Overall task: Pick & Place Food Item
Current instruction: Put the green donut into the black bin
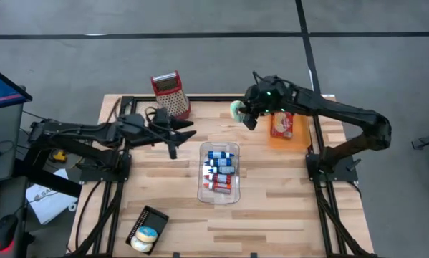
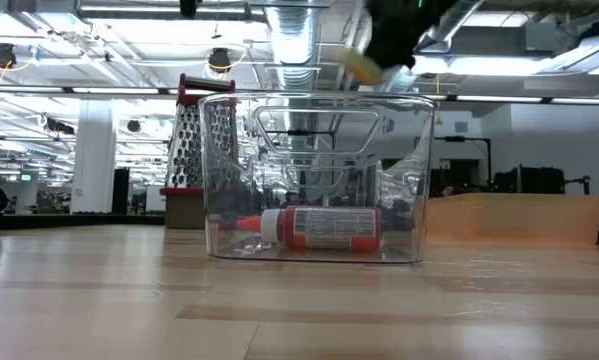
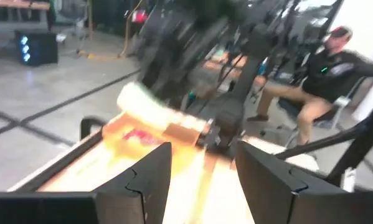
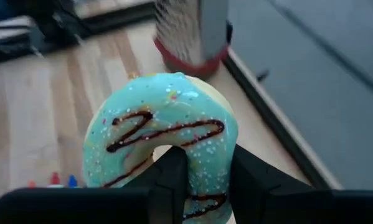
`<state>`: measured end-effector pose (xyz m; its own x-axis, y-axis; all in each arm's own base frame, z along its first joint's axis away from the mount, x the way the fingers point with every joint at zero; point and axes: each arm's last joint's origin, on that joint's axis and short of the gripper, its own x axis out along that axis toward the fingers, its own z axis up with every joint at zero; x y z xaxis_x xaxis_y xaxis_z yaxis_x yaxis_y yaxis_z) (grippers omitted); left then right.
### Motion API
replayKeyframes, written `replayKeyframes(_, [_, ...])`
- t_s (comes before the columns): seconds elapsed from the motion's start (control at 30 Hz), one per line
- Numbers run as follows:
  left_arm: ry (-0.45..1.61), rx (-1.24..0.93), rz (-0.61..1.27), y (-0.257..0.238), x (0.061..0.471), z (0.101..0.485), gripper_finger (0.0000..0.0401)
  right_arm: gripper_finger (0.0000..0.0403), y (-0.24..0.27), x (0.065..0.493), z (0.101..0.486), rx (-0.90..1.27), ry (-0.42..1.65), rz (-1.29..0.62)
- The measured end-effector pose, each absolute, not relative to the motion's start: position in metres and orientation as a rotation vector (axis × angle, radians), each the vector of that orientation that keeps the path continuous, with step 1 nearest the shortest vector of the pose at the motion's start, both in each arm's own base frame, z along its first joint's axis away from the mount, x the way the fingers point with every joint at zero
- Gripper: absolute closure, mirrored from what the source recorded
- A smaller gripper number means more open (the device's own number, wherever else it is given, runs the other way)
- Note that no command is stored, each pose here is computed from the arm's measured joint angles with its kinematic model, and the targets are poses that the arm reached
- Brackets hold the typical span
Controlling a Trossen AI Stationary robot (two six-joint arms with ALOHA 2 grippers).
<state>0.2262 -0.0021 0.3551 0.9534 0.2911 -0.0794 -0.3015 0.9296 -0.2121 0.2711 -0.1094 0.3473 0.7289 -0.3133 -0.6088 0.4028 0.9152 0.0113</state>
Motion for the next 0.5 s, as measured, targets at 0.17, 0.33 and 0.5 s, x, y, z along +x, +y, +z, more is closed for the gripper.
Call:
replayKeyframes(0.17, [-0.025, -0.248, 0.292, -0.004, 0.252, 0.348, 0.0212, 0.0315, -0.076, 0.281, 0.381, 0.027, 0.556, -0.375])
replayKeyframes(0.33, [-0.09, -0.286, 0.313, 0.004, 0.281, 0.335, 0.0162, 0.0298, -0.059, 0.301, 0.391, -0.062, 0.56, -0.397])
replayKeyframes(0.5, [-0.16, -0.37, 0.335, 0.013, 0.292, 0.331, 0.0132, 0.0285, -0.057, 0.318, 0.393, -0.105, 0.607, -0.415])
